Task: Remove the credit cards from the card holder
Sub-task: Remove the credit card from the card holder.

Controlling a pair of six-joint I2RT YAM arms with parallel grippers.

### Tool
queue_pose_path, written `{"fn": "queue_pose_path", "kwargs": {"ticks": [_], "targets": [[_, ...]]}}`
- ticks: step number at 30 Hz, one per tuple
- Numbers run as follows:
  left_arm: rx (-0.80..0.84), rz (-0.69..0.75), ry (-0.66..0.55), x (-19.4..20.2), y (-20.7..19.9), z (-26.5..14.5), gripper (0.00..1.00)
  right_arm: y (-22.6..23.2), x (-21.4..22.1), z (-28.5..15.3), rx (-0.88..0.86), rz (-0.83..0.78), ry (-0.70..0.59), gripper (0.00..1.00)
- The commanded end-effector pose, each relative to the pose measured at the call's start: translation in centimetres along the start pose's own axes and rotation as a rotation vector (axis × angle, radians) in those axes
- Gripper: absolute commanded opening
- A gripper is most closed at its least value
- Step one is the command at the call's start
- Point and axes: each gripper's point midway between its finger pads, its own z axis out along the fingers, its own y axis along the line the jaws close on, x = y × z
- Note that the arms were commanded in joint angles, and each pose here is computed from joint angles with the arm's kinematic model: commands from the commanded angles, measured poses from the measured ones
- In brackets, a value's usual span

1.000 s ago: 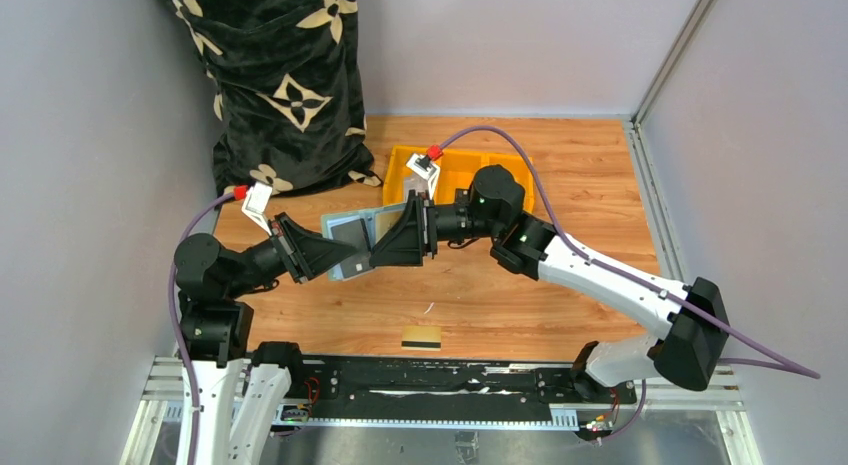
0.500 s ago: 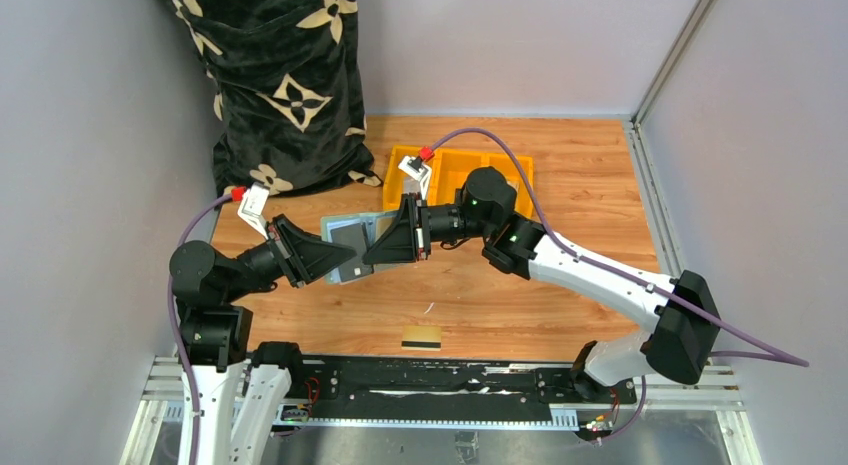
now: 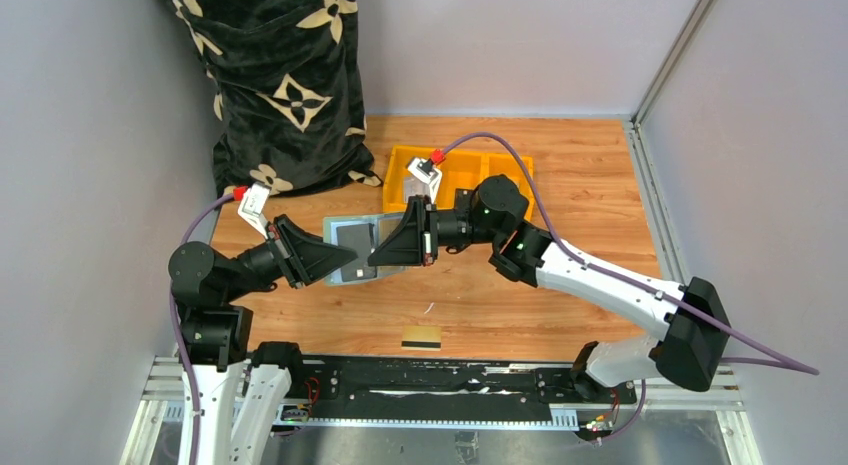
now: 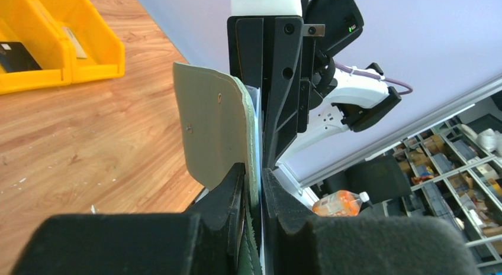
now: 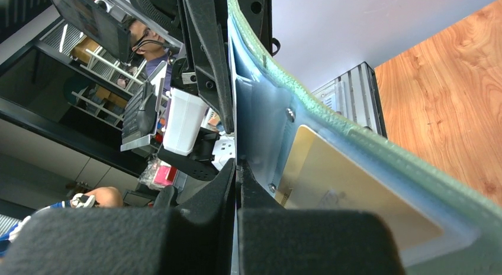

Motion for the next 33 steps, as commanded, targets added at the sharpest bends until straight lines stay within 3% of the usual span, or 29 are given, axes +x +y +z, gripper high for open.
{"fn": "queue_pose_path", "kwargs": {"ticks": [1, 7, 14, 19, 23, 26, 33], "targets": [[0.056, 0.033, 0.005, -0.3, -2.3, -0.4, 0.16, 1.2, -0.5, -0.5, -0.023, -0.030, -0.040, 0.01], [0.069, 0.044, -0.005, -0.6, -3.2, -0.5, 0.04, 1.2, -0.4, -0.8, -0.018, -0.025, -0.046, 0.02], [0.077, 0.050, -0.006, -0.7, -3.7, -0.6, 0.00, 1.8, -0.4, -0.9, -0.049, -0.011, -0.060, 0.28], [0.072, 0.051, -0.012, -0.5, -3.5, -0.6, 0.00, 3.0, -1.3, -0.6, -0.093, -0.018, -0.073, 0.36], [0.065, 0.052, -0.013, -0.5, -3.3, -0.6, 0.00, 3.3, -1.6, -0.5, -0.108, -0.021, -0.076, 0.34], [0.064, 0.054, -0.015, -0.6, -3.3, -0.6, 0.00, 3.2, -1.7, -0.4, -0.108, -0.020, -0.080, 0.23], [0.051, 0.060, -0.020, -0.7, -3.0, -0.6, 0.00, 3.2, -1.5, -0.7, -0.101, -0.024, -0.082, 0.11]]}}
